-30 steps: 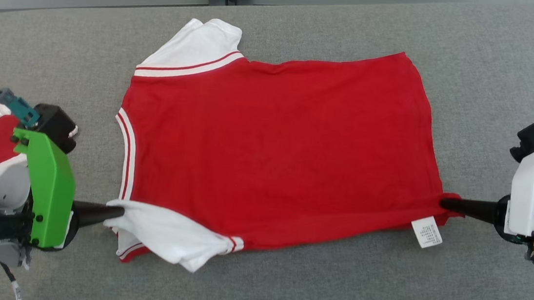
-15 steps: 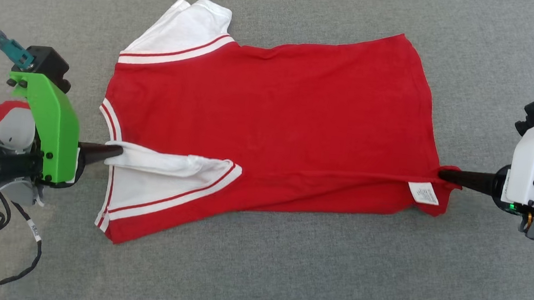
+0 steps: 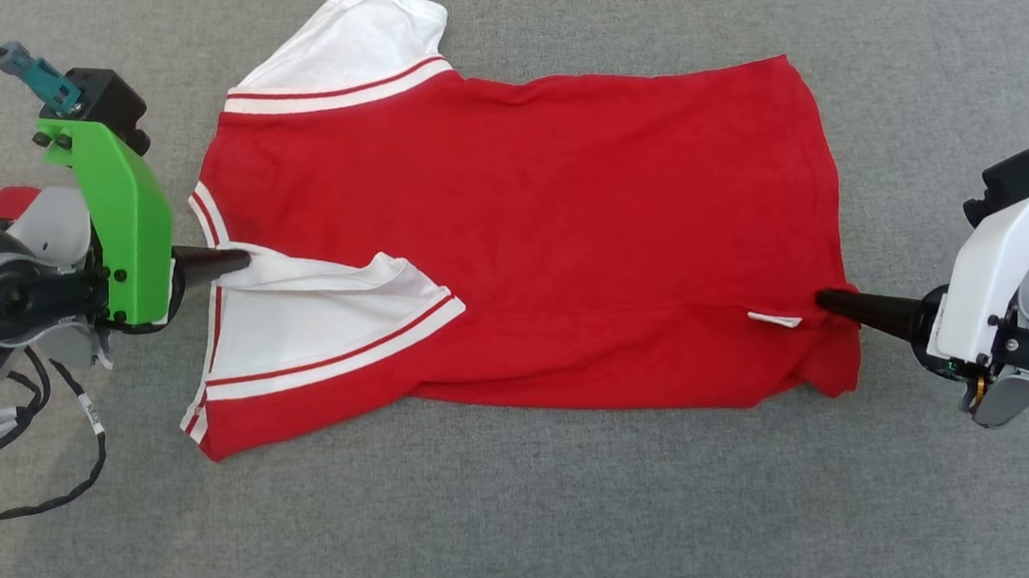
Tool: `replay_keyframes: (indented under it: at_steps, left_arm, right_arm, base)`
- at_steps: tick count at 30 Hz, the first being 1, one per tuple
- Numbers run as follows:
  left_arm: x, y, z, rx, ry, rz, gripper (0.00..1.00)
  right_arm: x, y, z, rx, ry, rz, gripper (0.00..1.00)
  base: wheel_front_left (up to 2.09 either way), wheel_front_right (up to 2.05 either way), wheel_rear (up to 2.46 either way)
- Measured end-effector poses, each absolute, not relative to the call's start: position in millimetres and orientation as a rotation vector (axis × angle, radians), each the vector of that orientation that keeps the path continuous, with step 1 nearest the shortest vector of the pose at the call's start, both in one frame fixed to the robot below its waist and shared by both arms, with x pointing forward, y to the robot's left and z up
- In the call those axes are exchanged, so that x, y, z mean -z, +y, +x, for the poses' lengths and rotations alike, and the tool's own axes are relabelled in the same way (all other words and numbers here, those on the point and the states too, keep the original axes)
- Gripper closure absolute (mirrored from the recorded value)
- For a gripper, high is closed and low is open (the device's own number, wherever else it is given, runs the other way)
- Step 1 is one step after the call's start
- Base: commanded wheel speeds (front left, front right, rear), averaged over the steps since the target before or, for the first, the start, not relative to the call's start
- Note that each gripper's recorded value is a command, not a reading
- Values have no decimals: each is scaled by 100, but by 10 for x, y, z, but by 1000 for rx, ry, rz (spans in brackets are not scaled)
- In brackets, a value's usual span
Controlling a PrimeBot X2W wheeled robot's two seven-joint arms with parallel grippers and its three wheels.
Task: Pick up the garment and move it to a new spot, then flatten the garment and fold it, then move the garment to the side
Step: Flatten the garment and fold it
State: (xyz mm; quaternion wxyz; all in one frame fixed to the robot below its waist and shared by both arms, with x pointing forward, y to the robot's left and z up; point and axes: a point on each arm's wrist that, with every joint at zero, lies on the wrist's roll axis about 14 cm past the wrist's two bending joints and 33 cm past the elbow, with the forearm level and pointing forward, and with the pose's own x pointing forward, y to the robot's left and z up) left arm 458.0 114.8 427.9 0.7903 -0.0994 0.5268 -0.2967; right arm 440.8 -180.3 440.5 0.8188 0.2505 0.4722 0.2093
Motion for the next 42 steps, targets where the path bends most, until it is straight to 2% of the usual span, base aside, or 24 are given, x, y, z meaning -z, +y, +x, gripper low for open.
replay_keyframes:
  at_steps: [4, 10, 15, 18, 22, 26, 31, 37, 42]
  left_arm:
    - [-4340, 1149, 4598, 635, 1095, -224, 0]
    - [-4518, 1241, 4633, 617, 962, -200, 0]
    - [-4919, 1317, 4832, 581, 628, -149, 0]
    - [-4947, 1400, 4768, 532, 514, -108, 0]
    - [-4972, 1511, 4640, 456, 392, -61, 0]
    - [-5075, 1606, 4552, 362, 242, -64, 0]
    - [-4951, 1564, 4331, 258, 195, -127, 0]
    - [-4632, 1531, 4038, 183, 257, -168, 0]
    - [-4377, 1572, 3876, 160, 329, -161, 0]
  right_arm:
    - [-4513, -1794, 4469, -444, 941, 523, 0]
    - [-4944, -1811, 4659, -434, 678, 525, 0]
    - [-5234, -1928, 4668, -401, 442, 497, 0]
    - [-5400, -2112, 4647, -349, 275, 470, 0]
    - [-5378, -2233, 4539, -310, 198, 441, 0]
    - [-5531, -2347, 4598, -255, 80, 469, 0]
    - [-5152, -2290, 4351, -214, 101, 463, 0]
    - [-4558, -2177, 3976, -197, 248, 447, 0]
    - [-4236, -2081, 3799, -206, 379, 436, 0]
  base:
    - [0, 0, 0]
    - [0, 0, 0]
    - [0, 0, 0]
    - [0, 0, 0]
    - [0, 0, 0]
    - [0, 0, 0]
    - [0, 0, 0]
    - [0, 0, 0]
    - [0, 0, 0]
